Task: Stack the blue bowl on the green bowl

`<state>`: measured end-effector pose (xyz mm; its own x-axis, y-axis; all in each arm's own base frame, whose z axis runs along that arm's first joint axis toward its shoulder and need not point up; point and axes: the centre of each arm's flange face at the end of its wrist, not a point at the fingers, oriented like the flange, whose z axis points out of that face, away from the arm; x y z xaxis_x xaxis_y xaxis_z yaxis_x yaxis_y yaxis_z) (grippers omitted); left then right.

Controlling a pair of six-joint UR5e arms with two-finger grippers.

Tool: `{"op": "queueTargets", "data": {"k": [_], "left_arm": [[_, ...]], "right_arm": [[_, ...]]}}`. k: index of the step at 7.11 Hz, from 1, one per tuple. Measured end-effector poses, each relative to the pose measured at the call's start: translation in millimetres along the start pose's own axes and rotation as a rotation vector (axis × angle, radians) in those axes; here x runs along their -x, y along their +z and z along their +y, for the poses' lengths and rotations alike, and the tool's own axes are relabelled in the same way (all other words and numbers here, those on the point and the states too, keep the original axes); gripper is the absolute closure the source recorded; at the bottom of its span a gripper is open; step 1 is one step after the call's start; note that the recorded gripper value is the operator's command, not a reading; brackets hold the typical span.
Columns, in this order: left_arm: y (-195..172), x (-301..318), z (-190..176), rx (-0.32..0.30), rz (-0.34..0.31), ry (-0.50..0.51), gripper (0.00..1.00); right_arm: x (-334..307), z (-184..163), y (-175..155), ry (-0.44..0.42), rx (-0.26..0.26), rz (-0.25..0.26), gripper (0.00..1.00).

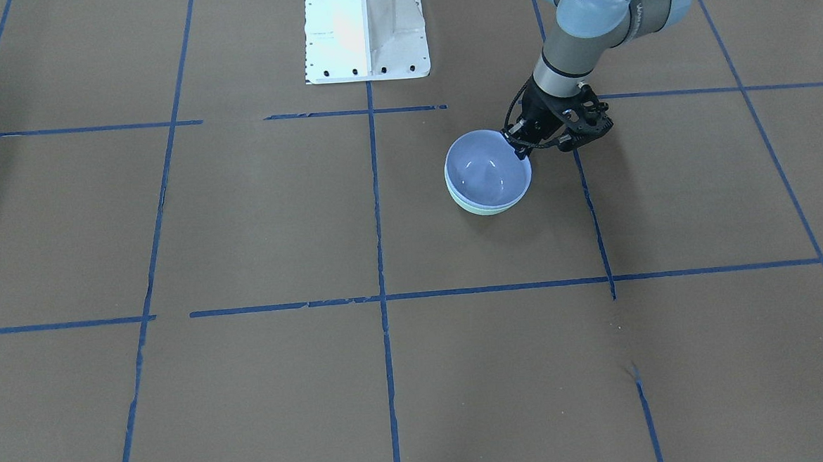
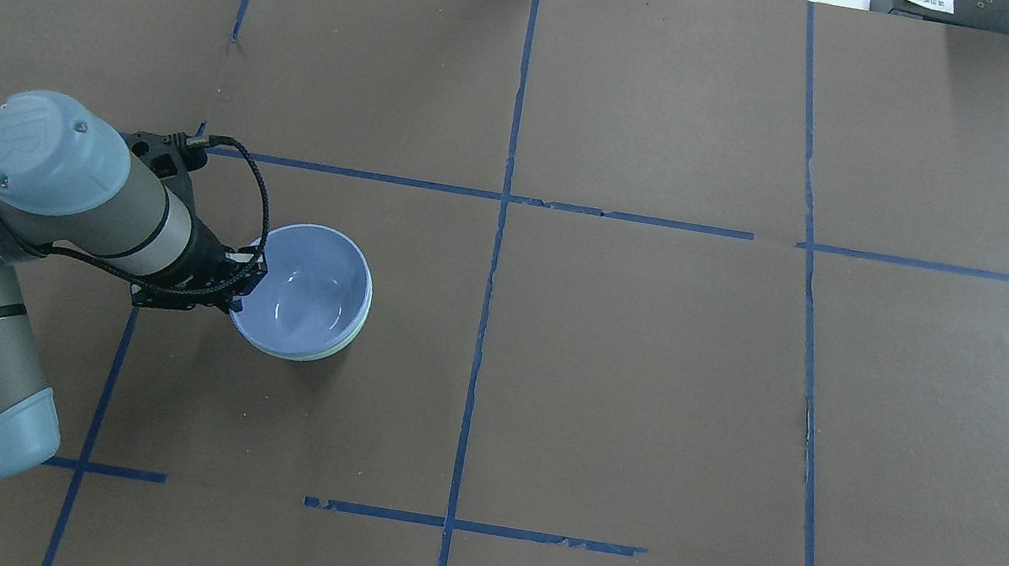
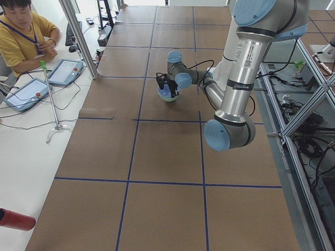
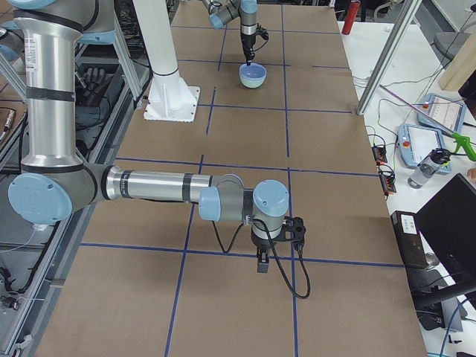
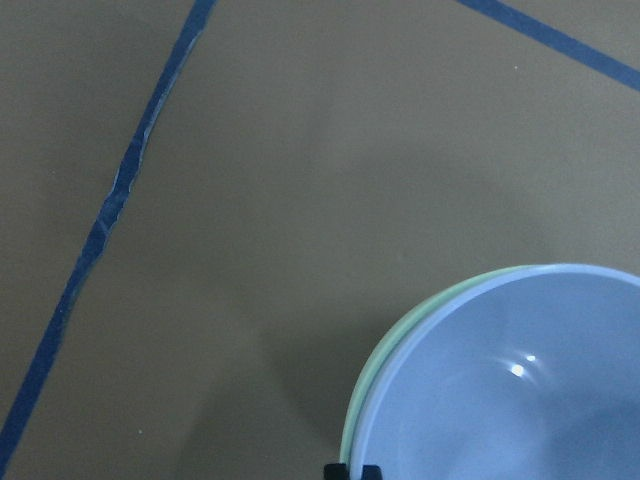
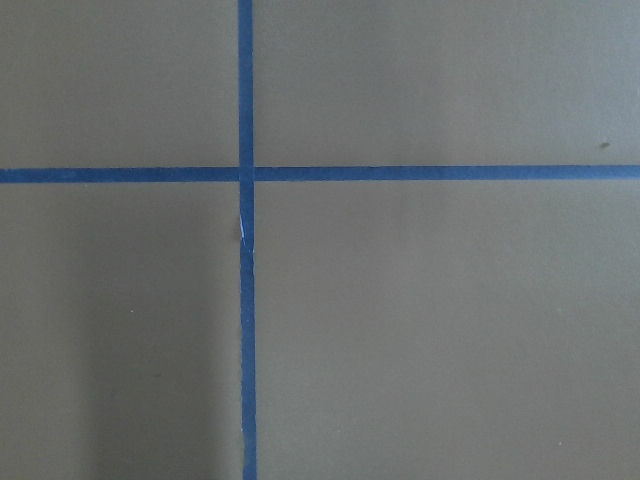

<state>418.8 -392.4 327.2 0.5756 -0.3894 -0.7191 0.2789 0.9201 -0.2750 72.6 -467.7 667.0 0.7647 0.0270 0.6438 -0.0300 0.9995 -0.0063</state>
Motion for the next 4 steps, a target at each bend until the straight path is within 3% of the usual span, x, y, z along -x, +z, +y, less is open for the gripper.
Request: {"op": "queueTargets", "data": {"k": [2,4], "left_arm": [[-1,1,-1,0.002,0.006,0.004,0.0],[-29,8,-6,-0.005,0.044,0.073,0.0]], "right_arm": [[0,0,0,0.0,0.0,0.0,0.0],[0,0,0,0.0,0.0,0.0,0.0]]}}
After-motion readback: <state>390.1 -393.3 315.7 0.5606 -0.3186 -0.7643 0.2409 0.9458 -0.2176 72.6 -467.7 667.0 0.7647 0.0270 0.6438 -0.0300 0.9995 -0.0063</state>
